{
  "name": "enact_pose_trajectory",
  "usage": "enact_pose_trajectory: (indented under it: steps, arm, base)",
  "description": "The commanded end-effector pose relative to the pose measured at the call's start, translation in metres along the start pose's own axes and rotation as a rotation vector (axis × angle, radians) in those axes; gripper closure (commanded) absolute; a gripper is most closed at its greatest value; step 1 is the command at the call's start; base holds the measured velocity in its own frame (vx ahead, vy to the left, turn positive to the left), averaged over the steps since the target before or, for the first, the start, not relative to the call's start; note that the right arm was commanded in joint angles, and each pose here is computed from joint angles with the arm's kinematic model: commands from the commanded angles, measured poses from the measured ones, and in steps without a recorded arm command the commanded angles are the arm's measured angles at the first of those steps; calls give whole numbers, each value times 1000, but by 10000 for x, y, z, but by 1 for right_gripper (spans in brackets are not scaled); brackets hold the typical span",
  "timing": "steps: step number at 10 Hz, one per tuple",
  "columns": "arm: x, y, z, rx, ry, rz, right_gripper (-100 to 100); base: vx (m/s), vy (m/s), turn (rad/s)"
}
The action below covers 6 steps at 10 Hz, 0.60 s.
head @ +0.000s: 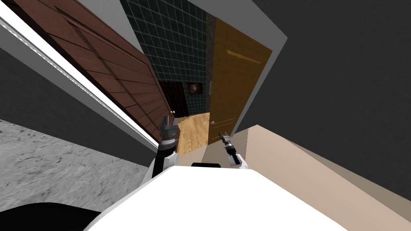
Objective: Push the door open
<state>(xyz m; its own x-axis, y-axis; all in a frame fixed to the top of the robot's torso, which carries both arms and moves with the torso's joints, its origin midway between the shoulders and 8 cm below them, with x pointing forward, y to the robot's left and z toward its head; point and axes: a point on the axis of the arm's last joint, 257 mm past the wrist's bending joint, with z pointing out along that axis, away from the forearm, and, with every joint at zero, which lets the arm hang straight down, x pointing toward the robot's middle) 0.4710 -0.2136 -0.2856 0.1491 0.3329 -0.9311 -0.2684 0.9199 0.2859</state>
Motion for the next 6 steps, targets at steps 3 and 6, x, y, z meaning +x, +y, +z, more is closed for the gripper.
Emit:
enact_pose_trajectory:
  steps: [3,6]
  arm:
    - [260,-14,-30,-12,56,-69,-100]
    - [451,-13,-58,-23,97,-118,-100]
  base:
    - [56,-31,29]
    - [56,-29,27]
